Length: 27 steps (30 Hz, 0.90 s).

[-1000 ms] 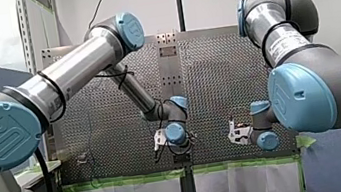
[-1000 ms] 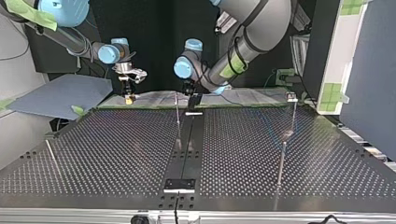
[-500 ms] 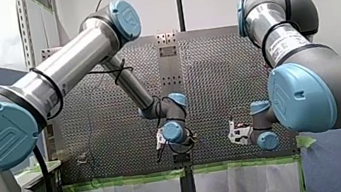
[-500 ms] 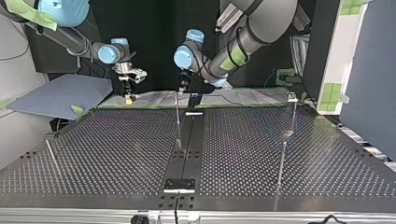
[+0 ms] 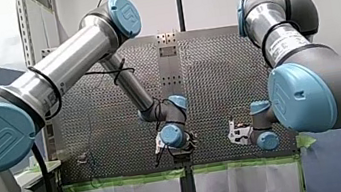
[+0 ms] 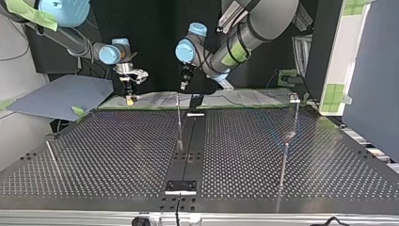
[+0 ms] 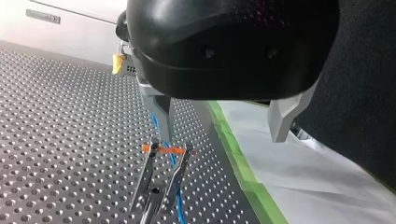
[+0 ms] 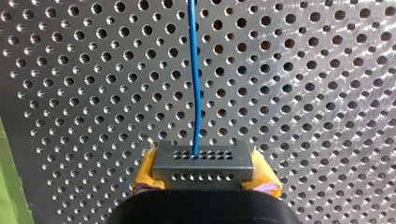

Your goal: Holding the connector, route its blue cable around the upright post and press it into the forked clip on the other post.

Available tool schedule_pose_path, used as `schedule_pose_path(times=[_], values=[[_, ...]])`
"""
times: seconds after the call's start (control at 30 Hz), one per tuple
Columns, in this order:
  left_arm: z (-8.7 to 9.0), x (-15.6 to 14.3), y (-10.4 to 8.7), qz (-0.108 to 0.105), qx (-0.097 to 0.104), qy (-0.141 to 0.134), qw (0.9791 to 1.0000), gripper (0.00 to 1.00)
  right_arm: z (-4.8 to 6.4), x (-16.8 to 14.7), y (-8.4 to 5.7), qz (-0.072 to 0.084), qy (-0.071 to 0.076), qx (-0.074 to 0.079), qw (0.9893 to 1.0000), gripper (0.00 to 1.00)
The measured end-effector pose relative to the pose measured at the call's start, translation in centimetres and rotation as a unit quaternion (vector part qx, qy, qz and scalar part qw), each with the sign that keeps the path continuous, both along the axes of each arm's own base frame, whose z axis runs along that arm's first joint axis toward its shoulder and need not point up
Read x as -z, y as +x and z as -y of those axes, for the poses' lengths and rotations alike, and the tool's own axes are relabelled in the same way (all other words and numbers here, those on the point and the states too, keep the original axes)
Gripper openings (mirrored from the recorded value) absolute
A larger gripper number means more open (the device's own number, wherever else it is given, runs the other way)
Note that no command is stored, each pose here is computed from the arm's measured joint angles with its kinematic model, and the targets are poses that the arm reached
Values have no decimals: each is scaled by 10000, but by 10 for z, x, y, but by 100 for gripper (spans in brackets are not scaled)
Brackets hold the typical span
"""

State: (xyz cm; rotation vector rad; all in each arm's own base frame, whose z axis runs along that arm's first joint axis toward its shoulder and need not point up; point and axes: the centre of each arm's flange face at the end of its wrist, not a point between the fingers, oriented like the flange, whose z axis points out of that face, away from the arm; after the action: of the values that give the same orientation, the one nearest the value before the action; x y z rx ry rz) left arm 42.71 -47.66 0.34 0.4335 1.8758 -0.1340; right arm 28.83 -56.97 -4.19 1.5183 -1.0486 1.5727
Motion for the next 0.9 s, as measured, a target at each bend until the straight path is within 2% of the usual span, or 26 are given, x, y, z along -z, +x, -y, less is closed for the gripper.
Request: schedule_pose_path(times=[0.5, 0.73, 0.9], values=[[-2, 0, -1, 34, -134, 59, 9999, 100, -1, 0, 0, -4, 21, -8, 10000, 31], [-2, -2, 0, 218, -305, 150, 9992, 100, 0, 0, 0, -3, 16, -8, 10000, 31], [-1, -3, 2, 327, -319, 223, 9987, 100, 0, 0, 0, 1, -1, -5, 10000, 31]])
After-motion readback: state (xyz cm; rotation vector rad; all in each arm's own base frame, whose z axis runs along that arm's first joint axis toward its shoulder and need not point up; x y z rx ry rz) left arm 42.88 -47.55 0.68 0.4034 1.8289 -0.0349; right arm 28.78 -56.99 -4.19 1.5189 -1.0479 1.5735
